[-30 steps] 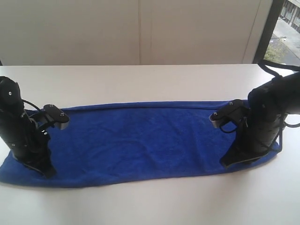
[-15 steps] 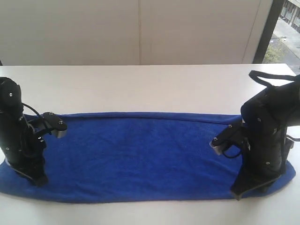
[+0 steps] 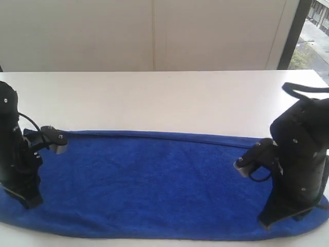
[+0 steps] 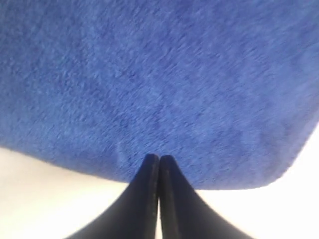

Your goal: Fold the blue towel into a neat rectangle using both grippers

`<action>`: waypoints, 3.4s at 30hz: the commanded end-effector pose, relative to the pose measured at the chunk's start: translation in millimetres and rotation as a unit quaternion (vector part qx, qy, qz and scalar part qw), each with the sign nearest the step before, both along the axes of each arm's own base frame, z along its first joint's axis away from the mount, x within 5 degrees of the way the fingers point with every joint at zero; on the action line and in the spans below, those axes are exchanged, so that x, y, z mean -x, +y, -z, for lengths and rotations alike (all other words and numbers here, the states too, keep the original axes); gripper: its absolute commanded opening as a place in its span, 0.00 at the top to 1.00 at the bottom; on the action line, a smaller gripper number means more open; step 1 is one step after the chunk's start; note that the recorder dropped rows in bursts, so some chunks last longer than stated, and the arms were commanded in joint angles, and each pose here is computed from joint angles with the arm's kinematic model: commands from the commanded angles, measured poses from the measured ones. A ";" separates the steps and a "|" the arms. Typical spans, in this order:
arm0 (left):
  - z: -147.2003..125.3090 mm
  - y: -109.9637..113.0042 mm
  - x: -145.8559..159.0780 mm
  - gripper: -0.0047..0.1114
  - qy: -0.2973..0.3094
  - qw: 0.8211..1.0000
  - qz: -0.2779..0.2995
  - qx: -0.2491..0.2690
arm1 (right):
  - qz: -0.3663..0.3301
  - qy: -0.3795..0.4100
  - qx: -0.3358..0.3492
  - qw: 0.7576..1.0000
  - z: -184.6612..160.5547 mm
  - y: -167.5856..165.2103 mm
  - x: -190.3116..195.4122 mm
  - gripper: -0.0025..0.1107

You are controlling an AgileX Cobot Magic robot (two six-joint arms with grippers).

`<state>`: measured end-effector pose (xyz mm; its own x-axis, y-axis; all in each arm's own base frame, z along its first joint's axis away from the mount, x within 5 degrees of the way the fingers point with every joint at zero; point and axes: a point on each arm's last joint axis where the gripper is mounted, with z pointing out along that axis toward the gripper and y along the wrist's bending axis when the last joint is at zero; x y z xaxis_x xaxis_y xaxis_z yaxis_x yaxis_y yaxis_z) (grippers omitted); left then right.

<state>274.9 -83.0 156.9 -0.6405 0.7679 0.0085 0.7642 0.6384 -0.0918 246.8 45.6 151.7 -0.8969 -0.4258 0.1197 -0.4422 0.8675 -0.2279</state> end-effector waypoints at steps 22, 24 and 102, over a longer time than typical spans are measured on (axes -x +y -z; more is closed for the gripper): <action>-10.8 -5.3 -41.2 0.96 -0.172 0.976 -0.102 0.091 | 0.044 -0.191 -0.010 0.981 14.8 -49.1 -112.9 0.98; -5.7 -5.8 -40.7 0.96 -0.163 0.977 -0.099 0.091 | 0.040 -0.196 -0.014 0.980 19.5 -47.9 -119.8 0.98; 51.5 -3.7 -28.6 0.96 -0.059 0.994 -0.078 0.058 | -0.017 -0.257 -0.033 0.966 23.9 -51.5 -178.8 0.98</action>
